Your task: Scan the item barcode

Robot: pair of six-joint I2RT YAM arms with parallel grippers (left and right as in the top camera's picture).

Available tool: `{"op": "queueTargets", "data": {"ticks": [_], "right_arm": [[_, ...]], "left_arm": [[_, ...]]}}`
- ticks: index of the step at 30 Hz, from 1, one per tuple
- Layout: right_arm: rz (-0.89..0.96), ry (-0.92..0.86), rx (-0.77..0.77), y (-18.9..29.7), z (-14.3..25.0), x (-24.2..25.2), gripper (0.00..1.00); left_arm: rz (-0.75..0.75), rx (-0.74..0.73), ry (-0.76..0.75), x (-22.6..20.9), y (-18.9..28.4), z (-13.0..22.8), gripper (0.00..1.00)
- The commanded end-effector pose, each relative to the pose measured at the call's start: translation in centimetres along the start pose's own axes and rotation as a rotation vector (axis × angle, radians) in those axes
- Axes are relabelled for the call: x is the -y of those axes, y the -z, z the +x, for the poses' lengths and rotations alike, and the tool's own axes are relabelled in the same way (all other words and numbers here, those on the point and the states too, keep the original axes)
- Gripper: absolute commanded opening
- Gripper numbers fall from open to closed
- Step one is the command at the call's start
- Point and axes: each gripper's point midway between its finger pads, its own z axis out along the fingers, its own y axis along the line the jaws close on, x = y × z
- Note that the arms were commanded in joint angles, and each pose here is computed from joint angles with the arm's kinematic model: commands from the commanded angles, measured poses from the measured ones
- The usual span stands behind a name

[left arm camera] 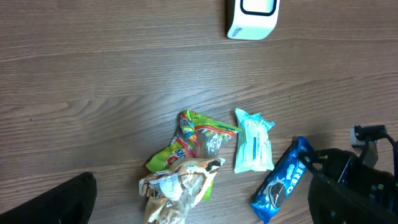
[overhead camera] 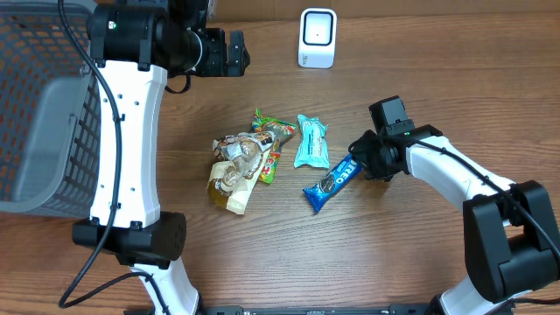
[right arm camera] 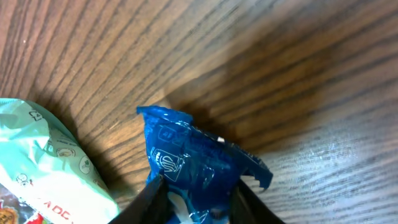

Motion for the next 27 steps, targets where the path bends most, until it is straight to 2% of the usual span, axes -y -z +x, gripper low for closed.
{"op": "queueTargets", "data": {"ticks": [1,7,12,16,21,27], "right_arm": [[0.026,0.039,-0.019,-0.4,0.6,0.6,0.24],[-0.001,0.147,-0.042,-0.1,0.8,-0.1,0.04],[0.025,0.241,-0.037,0.9,0.3,-0.4,0.04],[0.124,0.293,0.024,2.7,-1.1,0.1,0.04],[0.294,0.339,0.191,6.7,-3.4,0.6,0.04],[0.516,0.440,0.504,12.8,-4.7,0.0,0.04]], "left_arm": [[-0.007,0.019,-0.009,-0.1,0.6,-0.2,1.00],[-0.007,0.019,-0.009,-0.1,0.6,-0.2,1.00],[-0.007,0.019,-0.009,-0.1,0.6,-0.2,1.00],[-0.007,0.019,-0.009,-0.1,0.6,-0.2,1.00],[-0.007,0.019,-0.009,-0.1,0.6,-0.2,1.00],[-0.007,0.019,-0.009,-0.1,0.6,-0.2,1.00]]}}
